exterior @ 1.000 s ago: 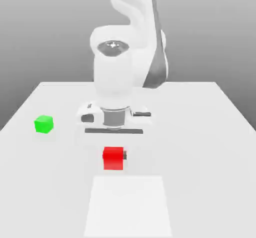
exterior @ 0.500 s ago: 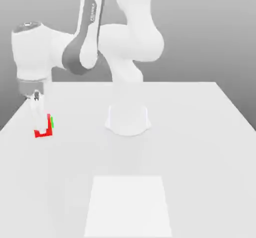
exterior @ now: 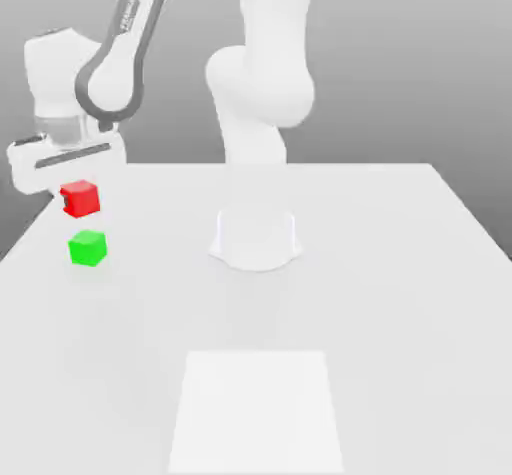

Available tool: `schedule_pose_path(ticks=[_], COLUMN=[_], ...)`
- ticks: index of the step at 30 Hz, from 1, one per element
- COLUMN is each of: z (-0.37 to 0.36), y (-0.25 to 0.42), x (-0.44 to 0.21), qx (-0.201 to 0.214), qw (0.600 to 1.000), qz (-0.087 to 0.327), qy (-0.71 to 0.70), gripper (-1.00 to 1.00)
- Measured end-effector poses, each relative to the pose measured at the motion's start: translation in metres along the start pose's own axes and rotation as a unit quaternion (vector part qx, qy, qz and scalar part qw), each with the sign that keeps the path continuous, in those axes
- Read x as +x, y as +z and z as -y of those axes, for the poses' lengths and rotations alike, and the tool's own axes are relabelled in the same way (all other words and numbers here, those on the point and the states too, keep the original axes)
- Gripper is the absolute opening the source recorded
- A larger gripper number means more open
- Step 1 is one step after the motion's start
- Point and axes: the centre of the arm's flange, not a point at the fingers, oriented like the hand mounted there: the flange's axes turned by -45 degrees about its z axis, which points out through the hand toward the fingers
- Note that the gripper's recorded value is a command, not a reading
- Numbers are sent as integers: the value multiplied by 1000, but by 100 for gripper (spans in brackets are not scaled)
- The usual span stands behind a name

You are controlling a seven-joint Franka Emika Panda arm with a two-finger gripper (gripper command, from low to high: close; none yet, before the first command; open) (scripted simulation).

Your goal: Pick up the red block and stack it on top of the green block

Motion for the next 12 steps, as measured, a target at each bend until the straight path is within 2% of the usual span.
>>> schedule_pose_path(ticks=[5,10,11,12], z=[1,-4,-6,-6], y=[23,41,43,43], x=[1,5,6,7], qx=[2,-3,-4,-4], qw=[1000,1000,1000,1000], qz=[5,-16,-23,-23], qy=[2,4,4,5], gripper=[-100,-100,100,100])
